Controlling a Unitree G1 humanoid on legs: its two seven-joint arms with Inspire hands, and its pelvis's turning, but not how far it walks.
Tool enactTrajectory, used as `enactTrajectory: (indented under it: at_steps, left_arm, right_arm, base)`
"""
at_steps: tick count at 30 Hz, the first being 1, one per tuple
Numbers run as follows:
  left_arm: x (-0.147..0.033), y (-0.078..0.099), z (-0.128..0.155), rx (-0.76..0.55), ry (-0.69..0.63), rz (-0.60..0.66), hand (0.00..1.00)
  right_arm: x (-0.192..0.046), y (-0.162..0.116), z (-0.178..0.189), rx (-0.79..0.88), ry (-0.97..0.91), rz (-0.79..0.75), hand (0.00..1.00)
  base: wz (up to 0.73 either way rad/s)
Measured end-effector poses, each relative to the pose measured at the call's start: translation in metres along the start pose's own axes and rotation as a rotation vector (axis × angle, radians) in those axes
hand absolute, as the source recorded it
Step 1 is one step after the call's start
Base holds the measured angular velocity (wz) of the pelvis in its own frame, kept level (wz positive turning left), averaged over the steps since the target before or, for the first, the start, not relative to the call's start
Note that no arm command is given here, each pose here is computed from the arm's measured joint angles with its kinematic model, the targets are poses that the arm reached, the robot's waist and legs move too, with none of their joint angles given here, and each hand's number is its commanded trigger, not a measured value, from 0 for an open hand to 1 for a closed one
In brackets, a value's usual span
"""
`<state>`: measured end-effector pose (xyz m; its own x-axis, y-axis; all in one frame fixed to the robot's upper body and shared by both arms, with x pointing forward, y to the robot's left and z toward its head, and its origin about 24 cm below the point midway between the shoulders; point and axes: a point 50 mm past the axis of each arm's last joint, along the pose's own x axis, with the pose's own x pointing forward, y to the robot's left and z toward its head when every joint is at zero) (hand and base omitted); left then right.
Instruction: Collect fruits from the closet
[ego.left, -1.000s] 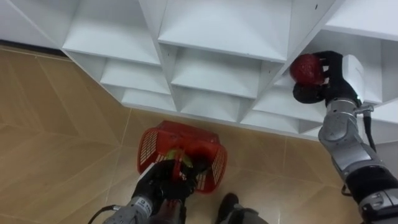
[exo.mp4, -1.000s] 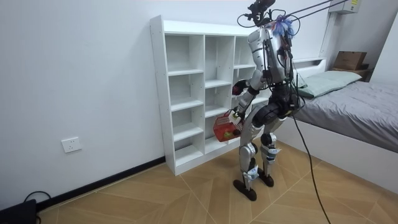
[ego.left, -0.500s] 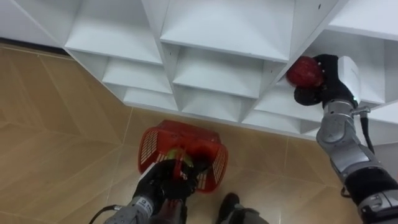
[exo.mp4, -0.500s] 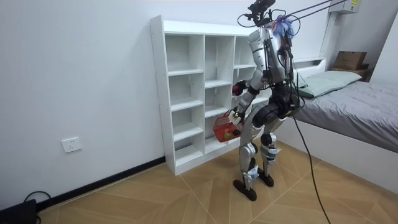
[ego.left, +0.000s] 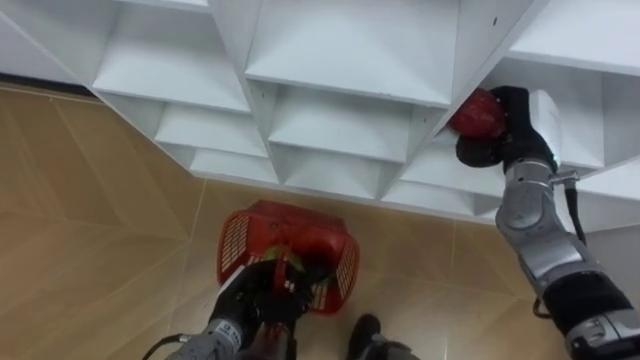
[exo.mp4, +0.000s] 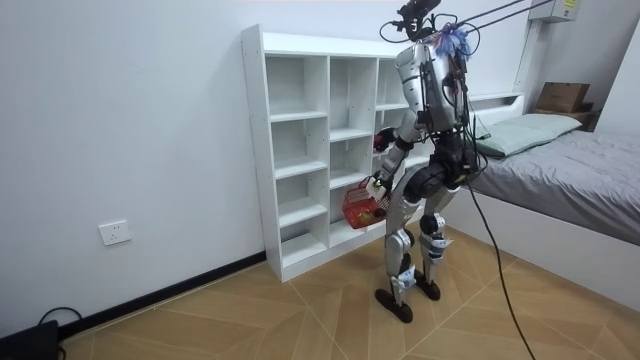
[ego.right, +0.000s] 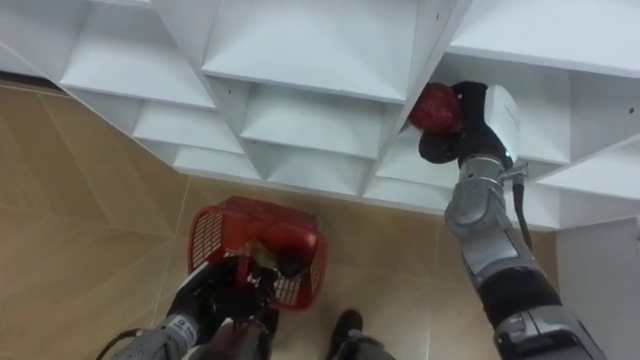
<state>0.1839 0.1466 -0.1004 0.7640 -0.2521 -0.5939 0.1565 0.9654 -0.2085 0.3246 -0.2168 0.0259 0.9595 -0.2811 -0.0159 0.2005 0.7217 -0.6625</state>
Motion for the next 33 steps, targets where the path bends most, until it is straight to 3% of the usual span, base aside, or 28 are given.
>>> enactTrajectory:
  at_steps: [33]
  left_arm:
    - [0.0067,-0.0012,-0.0080,-0.062,0.051,0.044,1.00]
  right_arm:
    - [-0.0027,0.0090,0.0037,0.115,0.018,0.089,1.00]
  base:
    - [-0.02]
